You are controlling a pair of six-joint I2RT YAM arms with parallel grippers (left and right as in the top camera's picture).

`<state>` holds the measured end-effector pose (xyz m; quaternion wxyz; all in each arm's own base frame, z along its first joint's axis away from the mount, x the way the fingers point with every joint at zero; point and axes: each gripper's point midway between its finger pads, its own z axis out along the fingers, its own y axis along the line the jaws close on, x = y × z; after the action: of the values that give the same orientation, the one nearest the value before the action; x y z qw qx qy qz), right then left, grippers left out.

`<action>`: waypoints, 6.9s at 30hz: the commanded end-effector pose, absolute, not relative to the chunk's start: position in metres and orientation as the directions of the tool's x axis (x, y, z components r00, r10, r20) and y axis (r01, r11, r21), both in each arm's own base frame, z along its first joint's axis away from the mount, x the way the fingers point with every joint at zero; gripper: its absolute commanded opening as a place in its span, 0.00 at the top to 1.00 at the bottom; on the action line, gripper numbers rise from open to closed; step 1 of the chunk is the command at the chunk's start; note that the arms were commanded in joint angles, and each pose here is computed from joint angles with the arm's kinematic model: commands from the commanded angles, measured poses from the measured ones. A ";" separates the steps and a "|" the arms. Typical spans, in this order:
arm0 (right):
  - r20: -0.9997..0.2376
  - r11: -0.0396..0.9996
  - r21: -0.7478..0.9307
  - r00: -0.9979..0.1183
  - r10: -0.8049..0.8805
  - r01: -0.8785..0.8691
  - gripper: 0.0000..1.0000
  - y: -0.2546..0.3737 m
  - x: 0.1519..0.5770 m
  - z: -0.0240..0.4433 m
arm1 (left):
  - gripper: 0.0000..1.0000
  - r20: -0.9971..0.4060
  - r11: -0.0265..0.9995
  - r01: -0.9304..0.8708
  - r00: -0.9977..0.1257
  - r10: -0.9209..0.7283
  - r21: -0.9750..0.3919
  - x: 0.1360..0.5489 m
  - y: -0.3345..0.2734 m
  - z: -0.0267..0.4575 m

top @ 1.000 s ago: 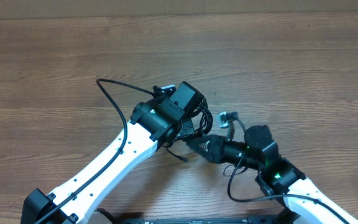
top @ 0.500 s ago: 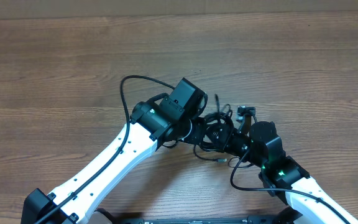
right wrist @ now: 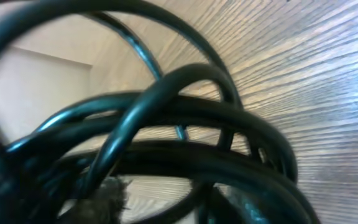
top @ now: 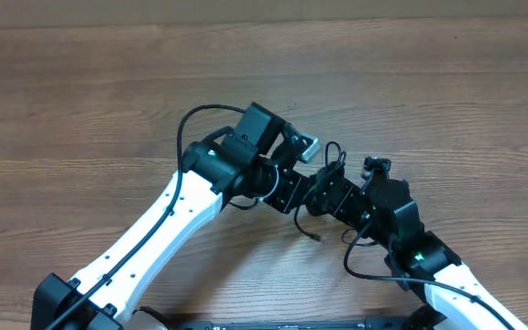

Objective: Untangle cables

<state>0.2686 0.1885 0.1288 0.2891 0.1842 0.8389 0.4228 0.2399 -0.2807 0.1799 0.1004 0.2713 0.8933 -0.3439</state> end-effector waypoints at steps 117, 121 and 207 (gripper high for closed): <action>-0.054 0.399 0.903 -0.880 0.472 0.159 0.96 0.215 0.243 0.138 | 0.91 -0.326 0.896 0.256 -0.935 0.136 -0.361 0.288 -0.232 0.146; -0.048 0.395 0.906 -0.887 0.460 0.156 0.92 0.217 0.241 0.139 | 0.96 -0.339 0.916 0.204 -0.937 0.081 -0.345 0.304 -0.213 0.145; -0.414 0.415 0.873 -0.837 0.357 -0.255 0.96 0.244 0.247 0.182 | 0.96 -0.506 0.633 0.582 -0.798 0.326 -0.510 0.297 -0.252 0.179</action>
<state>0.2481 0.2388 0.1839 0.3061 0.0311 0.7893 0.5314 0.3074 -0.2372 0.1703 0.1948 0.2294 0.9074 -0.2935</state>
